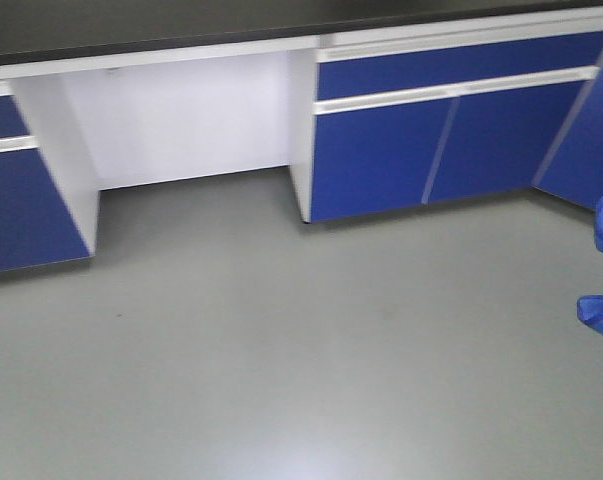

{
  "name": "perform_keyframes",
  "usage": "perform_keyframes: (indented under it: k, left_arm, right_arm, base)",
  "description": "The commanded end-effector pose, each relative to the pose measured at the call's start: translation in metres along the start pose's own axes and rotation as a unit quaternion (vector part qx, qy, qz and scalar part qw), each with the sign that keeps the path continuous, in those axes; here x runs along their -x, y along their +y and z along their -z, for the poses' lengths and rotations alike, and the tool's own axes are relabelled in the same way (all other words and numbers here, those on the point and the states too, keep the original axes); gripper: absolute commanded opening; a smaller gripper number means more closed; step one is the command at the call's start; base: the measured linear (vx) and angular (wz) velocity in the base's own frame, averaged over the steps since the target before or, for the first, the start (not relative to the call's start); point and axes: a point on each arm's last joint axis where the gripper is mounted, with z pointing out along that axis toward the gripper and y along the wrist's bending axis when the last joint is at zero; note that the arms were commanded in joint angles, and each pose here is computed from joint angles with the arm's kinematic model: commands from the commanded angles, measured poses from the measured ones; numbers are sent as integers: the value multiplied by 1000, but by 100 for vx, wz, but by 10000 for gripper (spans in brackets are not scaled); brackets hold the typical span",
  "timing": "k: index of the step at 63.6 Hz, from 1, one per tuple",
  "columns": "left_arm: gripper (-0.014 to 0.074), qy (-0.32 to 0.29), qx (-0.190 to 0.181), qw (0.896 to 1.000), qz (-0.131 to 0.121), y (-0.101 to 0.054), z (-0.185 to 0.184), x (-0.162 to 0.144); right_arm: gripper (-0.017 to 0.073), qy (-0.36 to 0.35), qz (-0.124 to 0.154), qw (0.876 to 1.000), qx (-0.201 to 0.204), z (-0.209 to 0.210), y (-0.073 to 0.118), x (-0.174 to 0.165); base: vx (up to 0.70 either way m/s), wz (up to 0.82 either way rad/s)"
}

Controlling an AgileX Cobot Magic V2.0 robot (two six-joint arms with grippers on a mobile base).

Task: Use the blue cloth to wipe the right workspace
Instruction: 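Drive the base backward and turn away from the bench, holding the cloth, then drive the base to the other black bench with the wall socket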

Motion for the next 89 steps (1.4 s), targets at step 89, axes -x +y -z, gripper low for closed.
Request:
perform_keyframes:
  k: [89]
  left_arm:
    - [-6, -31, -4, 1000, 4, -1, -1, -3]
  right_arm:
    - [-1, -41, 8, 999, -2, 6, -1, 12]
  base:
    - [-7, -70]
